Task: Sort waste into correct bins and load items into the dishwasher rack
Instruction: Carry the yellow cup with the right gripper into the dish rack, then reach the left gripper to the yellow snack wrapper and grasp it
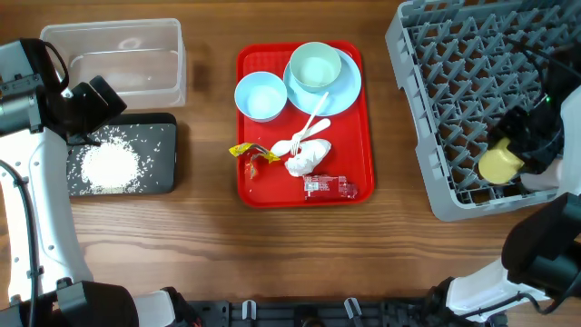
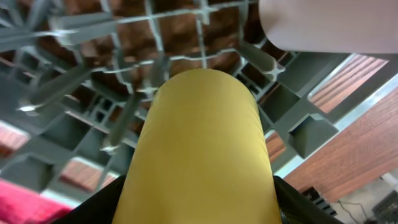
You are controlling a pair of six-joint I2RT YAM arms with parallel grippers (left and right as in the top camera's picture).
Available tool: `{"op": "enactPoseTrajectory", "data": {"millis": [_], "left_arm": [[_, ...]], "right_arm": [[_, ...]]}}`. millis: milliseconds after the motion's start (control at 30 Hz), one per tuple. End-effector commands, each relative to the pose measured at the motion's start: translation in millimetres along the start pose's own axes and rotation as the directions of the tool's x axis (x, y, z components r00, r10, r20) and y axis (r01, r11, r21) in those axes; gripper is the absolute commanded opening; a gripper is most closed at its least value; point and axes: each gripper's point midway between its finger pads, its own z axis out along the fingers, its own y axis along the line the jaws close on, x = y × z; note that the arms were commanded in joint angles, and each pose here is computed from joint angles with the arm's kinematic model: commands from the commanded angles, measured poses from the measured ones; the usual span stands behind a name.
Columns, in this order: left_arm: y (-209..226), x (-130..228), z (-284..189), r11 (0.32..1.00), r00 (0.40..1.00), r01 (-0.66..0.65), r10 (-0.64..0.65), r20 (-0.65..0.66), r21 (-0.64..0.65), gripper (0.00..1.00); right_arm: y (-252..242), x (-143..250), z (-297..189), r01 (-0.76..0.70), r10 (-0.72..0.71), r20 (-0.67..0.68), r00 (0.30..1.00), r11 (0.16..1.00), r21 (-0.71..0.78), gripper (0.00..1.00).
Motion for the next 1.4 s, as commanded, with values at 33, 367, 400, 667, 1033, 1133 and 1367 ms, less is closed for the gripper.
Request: {"op": "enactPoseTrajectory", "data": {"millis": [33, 367, 400, 667, 1033, 1133, 1367], "left_arm": [[-1.0, 0.0, 3.3, 1.0, 1.0, 0.021, -0.02, -0.011, 0.01, 1.0], [-0.7, 0.7, 3.3, 1.0, 1.0, 0.021, -0.02, -0.014, 0.009, 1.0], [-0.7, 0.8, 3.3, 1.0, 1.0, 0.021, -0.02, -0.014, 0.009, 1.0], [-3.1, 1.8, 3.7, 1.0, 1.0, 0.016, -0.016, -0.017, 0.014, 1.0], [-30.1, 12.5, 2.7, 0.995, 0.998, -0.034, 0.038, -0.044, 0.092, 1.0], [-54.1, 22.7, 2.6, 0.982, 0.991, -0.11, 0.12, -0.056, 0.151, 1.0], [-115.1, 74.1, 14.7, 0.898, 0.906, -0.373, 0.406, -0.115, 0.234, 1.0]], "right_arm": [[-10.0, 6.4, 13.4, -0.003, 0.003, -0.017, 1.0, 1.0, 0.01, 0.47], [-9.7, 6.9, 26.4, -0.002, 0.002, -0.018, 1.0, 1.0, 0.01, 0.7], [-9.6, 6.6, 25.5, 0.0, 0.001, -0.017, 1.0, 1.0, 0.01, 0.73], [-2.2, -7.8, -29.4, 0.049, -0.045, 0.082, 0.996, 0.998, -0.049, 0.79], [44.0, 13.7, -136.8, 0.309, -0.203, 0.364, 0.909, 0.914, -0.262, 0.81], [69.6, 31.4, -147.1, 0.402, -0.279, 0.402, 0.872, 0.876, -0.265, 0.81], [121.0, 49.5, -143.6, 0.522, -0.385, 0.429, 0.817, 0.81, -0.267, 0.85]]}}
